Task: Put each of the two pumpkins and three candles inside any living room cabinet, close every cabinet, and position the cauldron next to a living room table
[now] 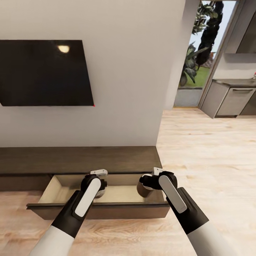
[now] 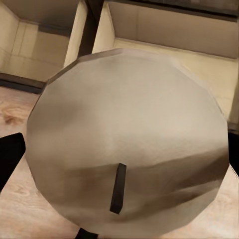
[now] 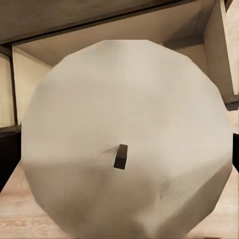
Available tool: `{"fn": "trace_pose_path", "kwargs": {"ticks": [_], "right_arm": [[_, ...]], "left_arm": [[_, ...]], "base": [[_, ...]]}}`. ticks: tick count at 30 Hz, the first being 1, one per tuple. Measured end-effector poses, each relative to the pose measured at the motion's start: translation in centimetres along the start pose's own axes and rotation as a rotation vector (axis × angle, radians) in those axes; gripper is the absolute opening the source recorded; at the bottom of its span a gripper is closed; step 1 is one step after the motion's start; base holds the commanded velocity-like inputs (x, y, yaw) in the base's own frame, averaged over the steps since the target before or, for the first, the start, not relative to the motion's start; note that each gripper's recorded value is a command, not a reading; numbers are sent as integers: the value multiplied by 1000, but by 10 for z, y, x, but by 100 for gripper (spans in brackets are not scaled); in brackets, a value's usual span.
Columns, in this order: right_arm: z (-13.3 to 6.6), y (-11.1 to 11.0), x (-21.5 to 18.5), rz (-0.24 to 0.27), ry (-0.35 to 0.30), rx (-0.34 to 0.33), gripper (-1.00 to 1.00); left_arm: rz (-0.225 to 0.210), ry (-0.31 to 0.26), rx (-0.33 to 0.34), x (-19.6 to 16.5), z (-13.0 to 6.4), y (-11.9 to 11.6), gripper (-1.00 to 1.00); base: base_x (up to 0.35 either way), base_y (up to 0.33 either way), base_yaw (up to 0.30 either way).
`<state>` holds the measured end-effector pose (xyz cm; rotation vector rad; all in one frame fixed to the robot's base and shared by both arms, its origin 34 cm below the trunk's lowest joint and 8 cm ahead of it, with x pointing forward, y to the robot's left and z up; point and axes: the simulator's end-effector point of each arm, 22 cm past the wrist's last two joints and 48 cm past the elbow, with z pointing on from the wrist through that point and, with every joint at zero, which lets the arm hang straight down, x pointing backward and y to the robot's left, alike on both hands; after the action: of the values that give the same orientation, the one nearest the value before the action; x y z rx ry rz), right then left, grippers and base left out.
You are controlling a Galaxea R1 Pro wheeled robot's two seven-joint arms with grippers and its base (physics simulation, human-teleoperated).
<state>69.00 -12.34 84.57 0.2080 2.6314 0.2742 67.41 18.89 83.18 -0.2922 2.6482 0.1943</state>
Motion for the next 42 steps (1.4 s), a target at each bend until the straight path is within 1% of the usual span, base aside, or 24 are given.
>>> {"fn": "trace_pose_path", "kwargs": {"ticks": [9,12,13,15,16,18,20,21,24,27,31,36,42], "right_arm": [[3,-3,4,4,8,7,-100],[12,-9,12,17,24,27,-100],[16,-8,17,15,31,32,-100],[23,-2,28,-3,39,38,-100],[28,5,36,-11,41,39,-100],[33,13,44,-19,46,42,-100],[36,27,51,-15,54,26,-100],[36,38,54,-18,57,14,-100],[35,51,54,-62,26,23,-100],[34,57,50,-76,-12,29,-100],[33,63,50,-95,-25,25,-100],[33,66,50,-99,-35,21,-100],[33,71,51,-100,-36,1,-100]], "left_arm": [[-1,3,2,1,1,-1,-100],[-2,4,4,1,1,-2,-100],[-2,4,4,1,0,-2,-100],[-2,5,5,1,0,-2,-100],[-2,5,6,1,0,-3,-100],[-2,5,7,1,0,-3,-100],[-2,5,8,1,0,-3,-100],[-2,5,8,1,0,-4,-100],[-2,5,9,1,0,-4,-100],[0,10,8,3,1,-4,-100],[19,55,-17,20,13,1,-100],[19,66,34,24,16,-11,-100],[17,70,55,25,17,-14,-100]], "base": [[178,-56,0],[29,-10,0],[11,-4,0],[5,-2,0],[2,-1,0],[1,0,0],[0,0,0],[0,0,0],[0,0,0],[2,30,0],[44,124,0],[43,27,0],[126,2,0]]}}
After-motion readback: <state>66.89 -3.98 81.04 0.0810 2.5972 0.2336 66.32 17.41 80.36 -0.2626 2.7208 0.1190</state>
